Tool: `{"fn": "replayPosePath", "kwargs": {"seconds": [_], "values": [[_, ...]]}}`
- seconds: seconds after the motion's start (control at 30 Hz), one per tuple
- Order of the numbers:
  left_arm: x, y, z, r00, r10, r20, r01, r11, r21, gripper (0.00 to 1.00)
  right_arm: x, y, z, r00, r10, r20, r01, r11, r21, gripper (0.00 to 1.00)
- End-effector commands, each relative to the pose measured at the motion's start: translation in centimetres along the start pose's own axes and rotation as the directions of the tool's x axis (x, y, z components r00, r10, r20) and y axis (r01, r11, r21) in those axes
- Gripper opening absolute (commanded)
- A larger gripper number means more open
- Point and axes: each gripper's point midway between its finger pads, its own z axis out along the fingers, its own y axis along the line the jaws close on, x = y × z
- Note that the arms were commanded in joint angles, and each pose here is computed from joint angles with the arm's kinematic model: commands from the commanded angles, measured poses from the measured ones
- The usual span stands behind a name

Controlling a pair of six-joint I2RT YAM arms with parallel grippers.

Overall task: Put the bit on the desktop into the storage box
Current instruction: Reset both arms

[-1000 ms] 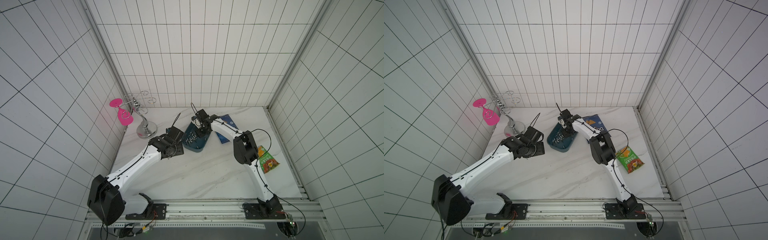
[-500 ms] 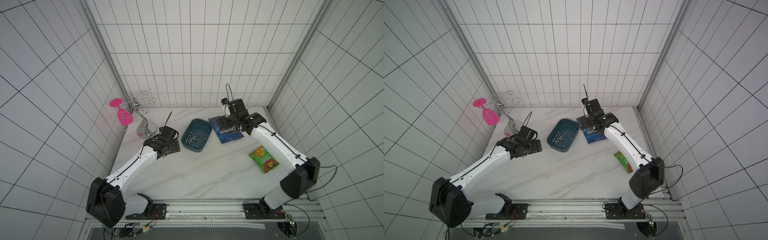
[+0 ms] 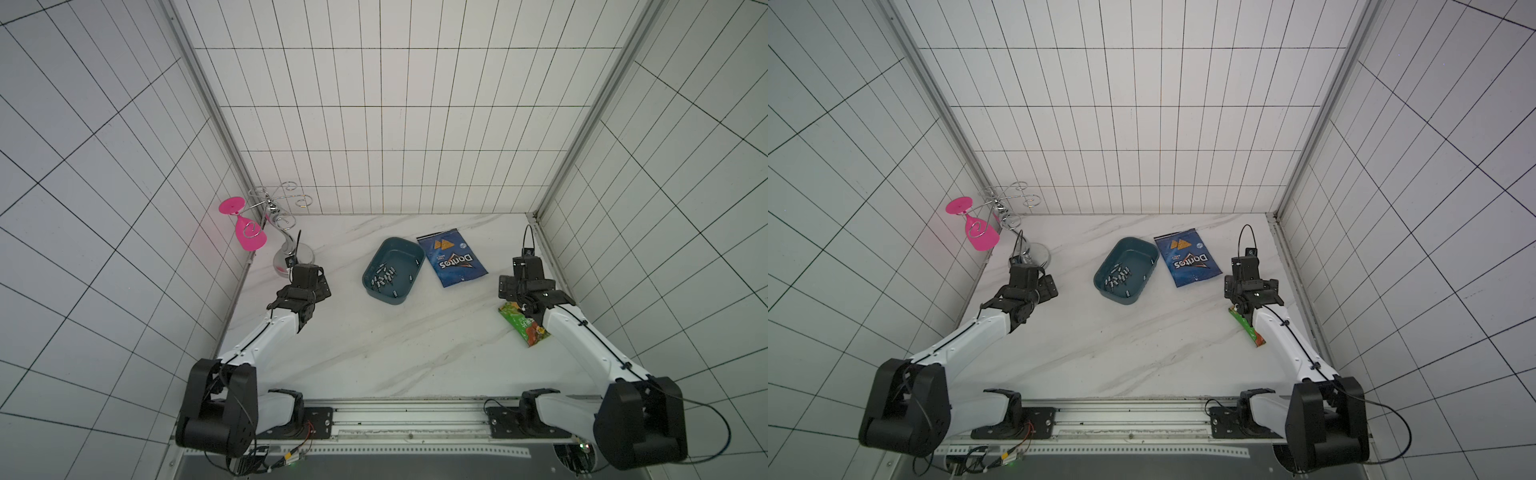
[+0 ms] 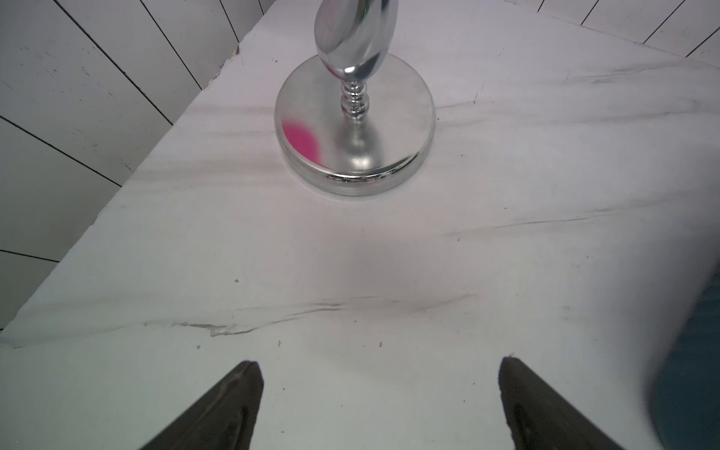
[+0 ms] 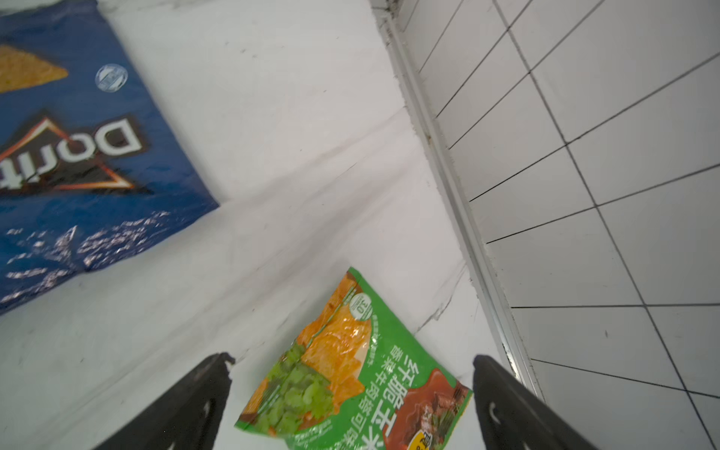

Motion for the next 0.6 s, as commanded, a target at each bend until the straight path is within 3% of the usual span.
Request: {"fn": "replayPosePath", "kwargs": {"seconds": [0.0, 0.07, 0.13, 0.27, 0.33, 0.43, 0.47, 0.53, 0.57], "values": [[-7.2, -0.8, -2.0, 0.938, 0.021, 0.347, -0.032, 0.999, 0.026, 0.98, -3.7, -1.2, 0.0, 0.957, 0.154, 0.244, -0.163, 0.986, 0.019, 0.99], [-7.1, -0.6, -2.3, 0.879, 0.055, 0.473, -0.077, 0.997, 0.028, 0.98, -3.2, -0.9, 0.5, 0.947, 0.172, 0.271, -0.181, 0.983, 0.008, 0.99], [-5.9, 0.3, -2.1, 0.846, 0.073, 0.529, -0.086, 0.996, -0.001, 0.98, -2.6, -0.3, 1.4, 0.944, 0.172, 0.281, -0.178, 0.984, -0.004, 0.99], [-5.6, 0.6, -1.3, 0.829, 0.068, 0.555, -0.069, 0.997, -0.019, 0.98, -2.3, 0.9, 2.9, 0.926, 0.142, 0.350, -0.139, 0.990, -0.033, 0.99], [-5.5, 0.1, 0.4, 0.843, 0.036, 0.537, -0.062, 0.998, 0.031, 0.98, -2.0, 1.4, 4.4, 0.944, 0.072, 0.321, -0.078, 0.997, 0.004, 0.99], [-5.2, -0.2, 2.0, 0.808, 0.040, 0.588, -0.067, 0.997, 0.024, 0.97, -1.7, 0.5, 6.1, 0.937, 0.064, 0.343, -0.100, 0.991, 0.089, 0.99], [-4.9, -0.1, 2.3, 0.813, 0.052, 0.580, -0.072, 0.997, 0.013, 0.97, -1.4, 1.0, 6.3, 0.936, 0.061, 0.347, -0.090, 0.994, 0.066, 0.99], [-4.5, -0.1, 3.0, 0.873, 0.051, 0.485, -0.066, 0.998, 0.015, 0.98, -1.4, 1.2, 6.1, 0.922, 0.060, 0.382, -0.086, 0.995, 0.053, 1.00], [-4.9, -0.1, 3.3, 0.883, 0.038, 0.468, -0.066, 0.997, 0.043, 0.98, -1.1, 1.0, 5.9, 0.924, 0.075, 0.376, -0.100, 0.994, 0.047, 1.00]]}}
